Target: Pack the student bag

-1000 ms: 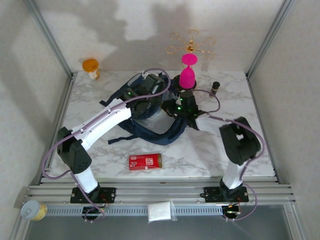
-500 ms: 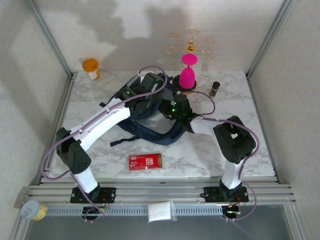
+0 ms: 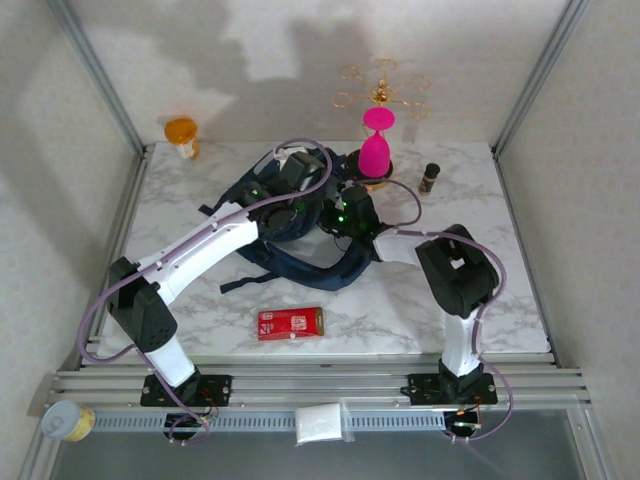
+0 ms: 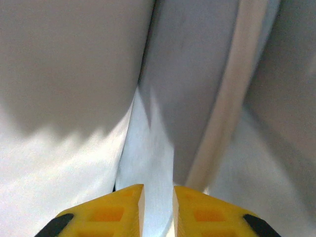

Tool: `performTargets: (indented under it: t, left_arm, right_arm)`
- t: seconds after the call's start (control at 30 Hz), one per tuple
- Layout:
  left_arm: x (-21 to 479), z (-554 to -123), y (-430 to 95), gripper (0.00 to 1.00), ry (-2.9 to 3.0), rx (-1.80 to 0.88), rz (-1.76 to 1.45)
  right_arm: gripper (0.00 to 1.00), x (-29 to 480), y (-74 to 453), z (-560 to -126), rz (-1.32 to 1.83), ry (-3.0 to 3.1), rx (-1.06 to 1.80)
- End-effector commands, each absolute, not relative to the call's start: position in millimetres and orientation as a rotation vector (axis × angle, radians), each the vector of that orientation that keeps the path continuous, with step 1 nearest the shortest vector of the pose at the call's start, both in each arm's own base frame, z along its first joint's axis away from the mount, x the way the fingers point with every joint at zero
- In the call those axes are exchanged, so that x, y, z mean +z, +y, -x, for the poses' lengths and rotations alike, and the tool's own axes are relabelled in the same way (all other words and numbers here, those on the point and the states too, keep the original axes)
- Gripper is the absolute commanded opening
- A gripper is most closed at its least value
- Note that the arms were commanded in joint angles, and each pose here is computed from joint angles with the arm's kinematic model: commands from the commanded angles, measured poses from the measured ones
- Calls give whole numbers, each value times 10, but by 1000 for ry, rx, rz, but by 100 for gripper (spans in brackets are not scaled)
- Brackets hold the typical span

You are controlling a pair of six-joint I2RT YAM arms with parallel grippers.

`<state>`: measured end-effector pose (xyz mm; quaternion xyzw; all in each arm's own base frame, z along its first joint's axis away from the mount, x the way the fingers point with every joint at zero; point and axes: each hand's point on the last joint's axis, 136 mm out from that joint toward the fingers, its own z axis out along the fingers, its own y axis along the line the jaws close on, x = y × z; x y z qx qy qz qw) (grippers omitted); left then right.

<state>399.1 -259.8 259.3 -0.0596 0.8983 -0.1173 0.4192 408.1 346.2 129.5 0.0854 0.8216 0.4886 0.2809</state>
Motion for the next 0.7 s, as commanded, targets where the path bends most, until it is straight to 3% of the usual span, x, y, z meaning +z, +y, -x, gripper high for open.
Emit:
performTargets:
  t: [0.0, 0.13, 0.33, 0.47, 0.67]
  left_arm:
    - [2832, -4011, -2687, 0, 2163, -451, 200]
    - [2451, -3998, -2840, 0, 2230, -482, 147]
    - [1977, -3899, -3116, 16, 2330, -614, 56]
    - [2239, -3721, -3065, 46, 2243, -736, 17]
    - [2327, -3600, -2246, 63, 2146, -712, 213]
  right_arm:
    - [23, 1675, 3150, -3919, -161, 2145, 1242]
    - [30, 1546, 2419, -3720, -300, 2253, 998]
    - [38, 1707, 1830, -3443, -335, 2271, 786]
    - [41, 1853, 1859, -3300, -258, 2300, 764]
    - [46, 1745, 2406, -2998, -118, 2443, 720]
